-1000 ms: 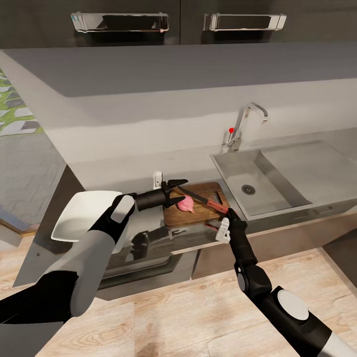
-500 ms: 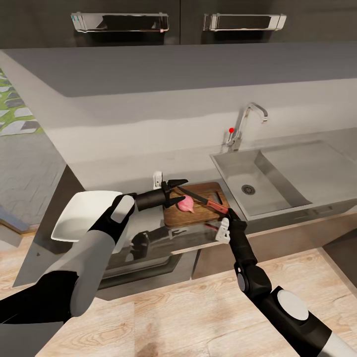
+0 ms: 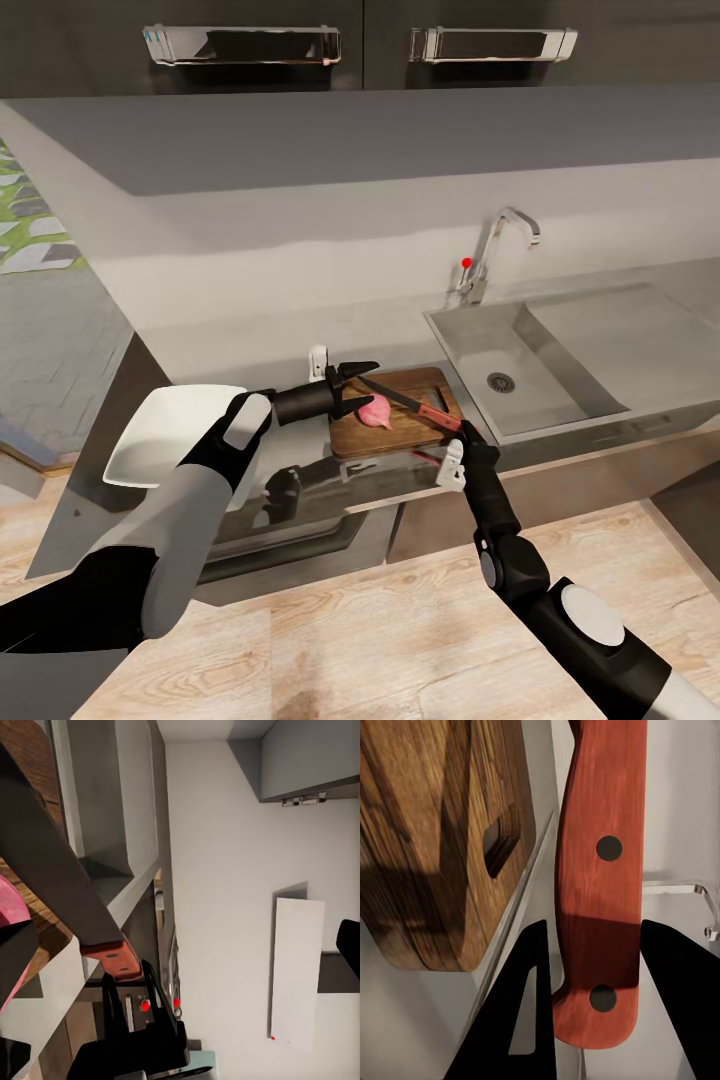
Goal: In the kitchen, take the Vidalia onion out of the sink, dice it on the chopping board with the paring knife, put the diced onion into the bowl on the countertop, then place both the paring knife and the chopping board into the sink.
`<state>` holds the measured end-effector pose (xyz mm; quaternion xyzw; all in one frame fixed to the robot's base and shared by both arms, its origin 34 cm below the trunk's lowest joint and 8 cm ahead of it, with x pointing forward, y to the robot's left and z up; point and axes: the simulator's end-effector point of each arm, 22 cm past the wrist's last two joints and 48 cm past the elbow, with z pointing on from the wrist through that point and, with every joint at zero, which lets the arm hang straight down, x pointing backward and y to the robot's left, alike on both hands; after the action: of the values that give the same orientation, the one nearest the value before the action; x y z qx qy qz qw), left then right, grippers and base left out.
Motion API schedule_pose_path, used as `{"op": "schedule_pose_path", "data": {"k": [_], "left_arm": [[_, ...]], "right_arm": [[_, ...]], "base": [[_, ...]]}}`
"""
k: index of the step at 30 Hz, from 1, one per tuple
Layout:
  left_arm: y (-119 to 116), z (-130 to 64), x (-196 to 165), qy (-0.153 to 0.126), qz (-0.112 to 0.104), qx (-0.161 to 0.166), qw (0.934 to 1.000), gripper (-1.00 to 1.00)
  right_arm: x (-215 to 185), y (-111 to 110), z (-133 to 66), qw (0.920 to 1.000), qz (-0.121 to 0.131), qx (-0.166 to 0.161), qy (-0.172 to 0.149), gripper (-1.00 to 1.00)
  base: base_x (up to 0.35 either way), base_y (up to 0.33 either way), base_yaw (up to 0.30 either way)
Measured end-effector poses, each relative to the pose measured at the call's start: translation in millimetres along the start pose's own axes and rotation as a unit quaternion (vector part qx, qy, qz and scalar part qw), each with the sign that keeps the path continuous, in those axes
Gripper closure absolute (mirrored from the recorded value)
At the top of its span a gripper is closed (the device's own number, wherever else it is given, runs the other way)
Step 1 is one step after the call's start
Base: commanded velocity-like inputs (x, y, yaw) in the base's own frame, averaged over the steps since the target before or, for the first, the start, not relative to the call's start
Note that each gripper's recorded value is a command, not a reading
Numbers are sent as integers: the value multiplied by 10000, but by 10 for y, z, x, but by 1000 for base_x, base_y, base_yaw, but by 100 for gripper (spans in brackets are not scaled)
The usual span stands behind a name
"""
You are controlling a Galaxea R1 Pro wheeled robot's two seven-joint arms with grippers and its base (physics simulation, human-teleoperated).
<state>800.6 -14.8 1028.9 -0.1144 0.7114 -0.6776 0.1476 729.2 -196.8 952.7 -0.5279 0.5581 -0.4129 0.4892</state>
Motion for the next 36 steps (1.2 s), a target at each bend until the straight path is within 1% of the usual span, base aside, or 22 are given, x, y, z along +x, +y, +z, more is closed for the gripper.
{"op": "schedule_pose_path", "data": {"k": [19,25,31,33,36], "left_arm": [[0,0,0,0,0,0,10000,-100],[0,0,0,0,0,0,10000,-100],[0,0,1,1,-1,0,10000,-100],[0,0,0,0,0,0,10000,-100],[1,0,1,0,-1,-1,10000,-100]], "right_arm": [[29,0,-4,10000,-44,1,3,100],[79,-1,-6,9999,-102,0,13,100],[83,-57,-22,9999,-104,51,-21,100],[91,-125,-38,9999,-115,113,-53,100],[113,-159,-49,9998,-141,144,-66,100]], "base": [[0,0,0],[0,0,0],[0,0,0],[0,0,0],[0,0,0]]}}
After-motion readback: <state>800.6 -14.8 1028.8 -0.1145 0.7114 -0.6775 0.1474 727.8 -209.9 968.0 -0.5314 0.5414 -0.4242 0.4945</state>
